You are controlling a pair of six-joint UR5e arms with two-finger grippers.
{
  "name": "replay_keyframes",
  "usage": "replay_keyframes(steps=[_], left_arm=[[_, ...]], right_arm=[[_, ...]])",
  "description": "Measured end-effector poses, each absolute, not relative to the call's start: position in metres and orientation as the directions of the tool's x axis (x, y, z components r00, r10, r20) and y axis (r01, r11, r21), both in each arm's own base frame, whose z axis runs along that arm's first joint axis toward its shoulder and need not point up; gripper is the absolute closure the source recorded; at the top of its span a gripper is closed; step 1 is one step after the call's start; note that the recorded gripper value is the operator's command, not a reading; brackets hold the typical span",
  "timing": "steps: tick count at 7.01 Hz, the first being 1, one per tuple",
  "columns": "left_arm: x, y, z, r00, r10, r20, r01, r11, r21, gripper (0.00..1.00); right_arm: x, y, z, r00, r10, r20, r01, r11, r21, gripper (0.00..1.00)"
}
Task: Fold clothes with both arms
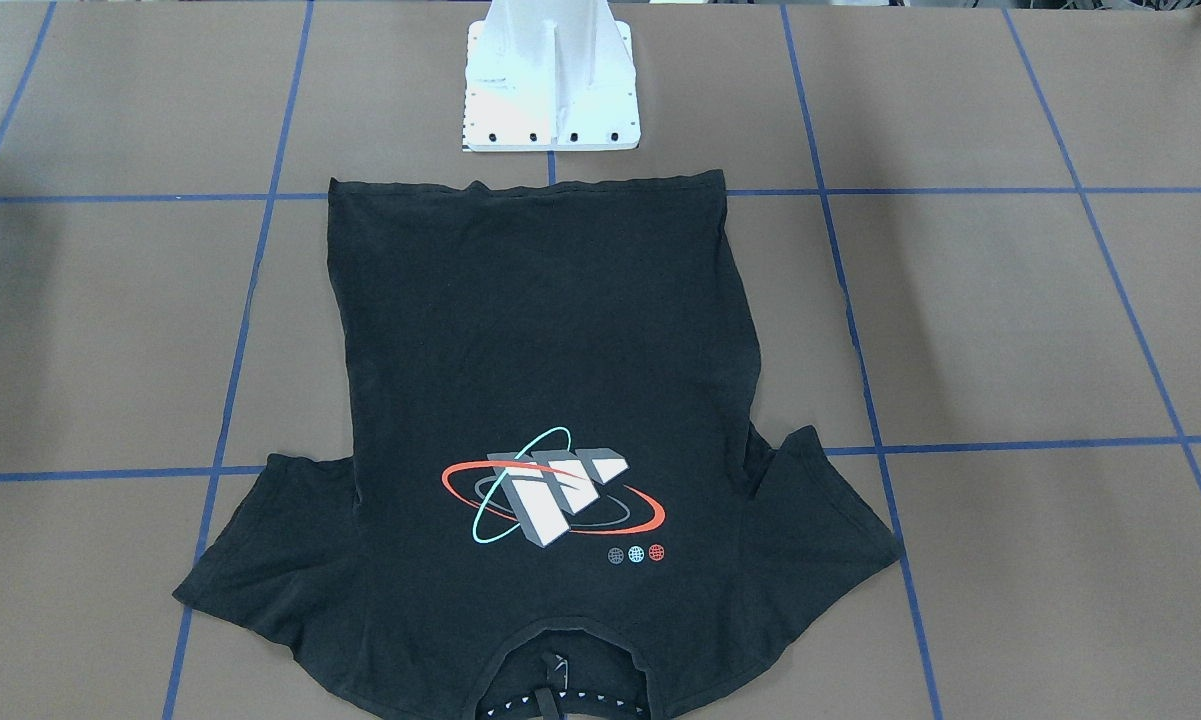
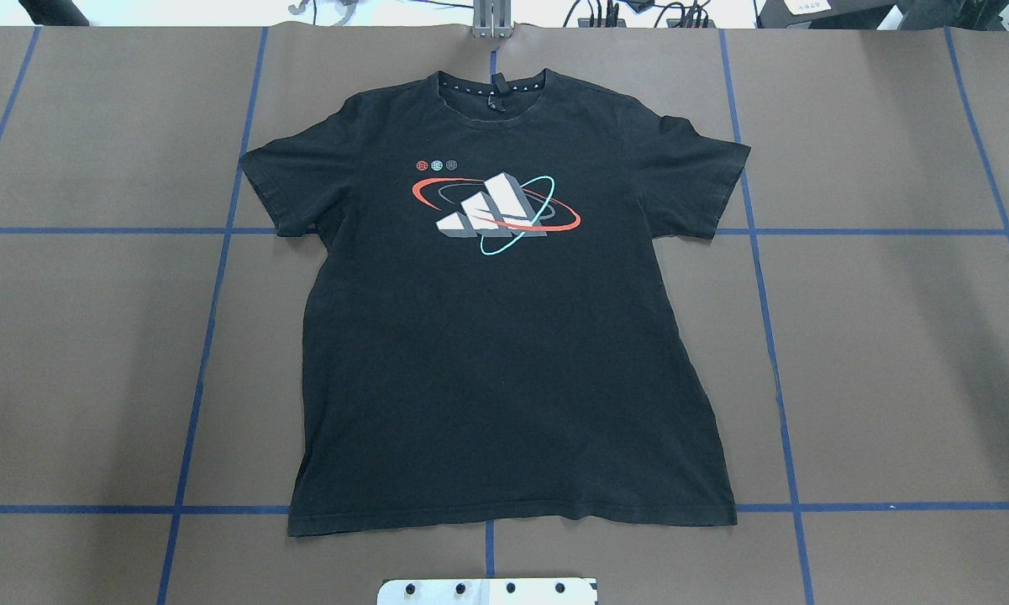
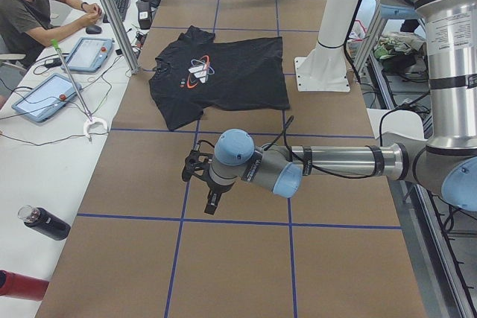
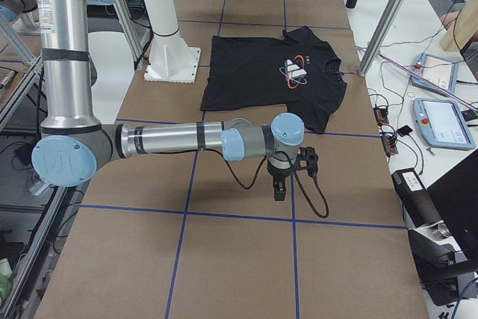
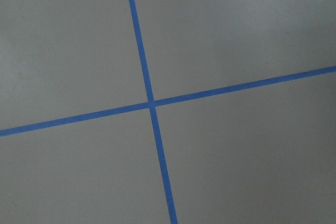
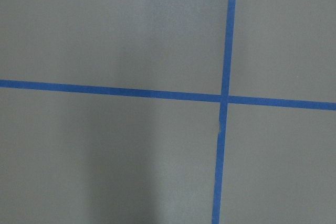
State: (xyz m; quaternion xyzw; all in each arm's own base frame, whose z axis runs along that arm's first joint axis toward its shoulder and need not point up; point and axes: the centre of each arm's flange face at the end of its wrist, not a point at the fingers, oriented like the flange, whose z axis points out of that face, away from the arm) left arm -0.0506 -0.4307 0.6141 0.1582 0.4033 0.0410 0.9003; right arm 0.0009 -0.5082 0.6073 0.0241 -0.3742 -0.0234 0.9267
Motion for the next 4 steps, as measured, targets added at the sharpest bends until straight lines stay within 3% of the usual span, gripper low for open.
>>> replay_keyframes(steps=[4], left_arm=[[-0.050,-0.429,0.616,0.662,0.207,-0.721,0.052,0.946,0.319,0.00]], right_arm=[[-0.027,-0.516,0.606,0.708,-0.133,0.694,0.074,0.991,0.114,0.00]])
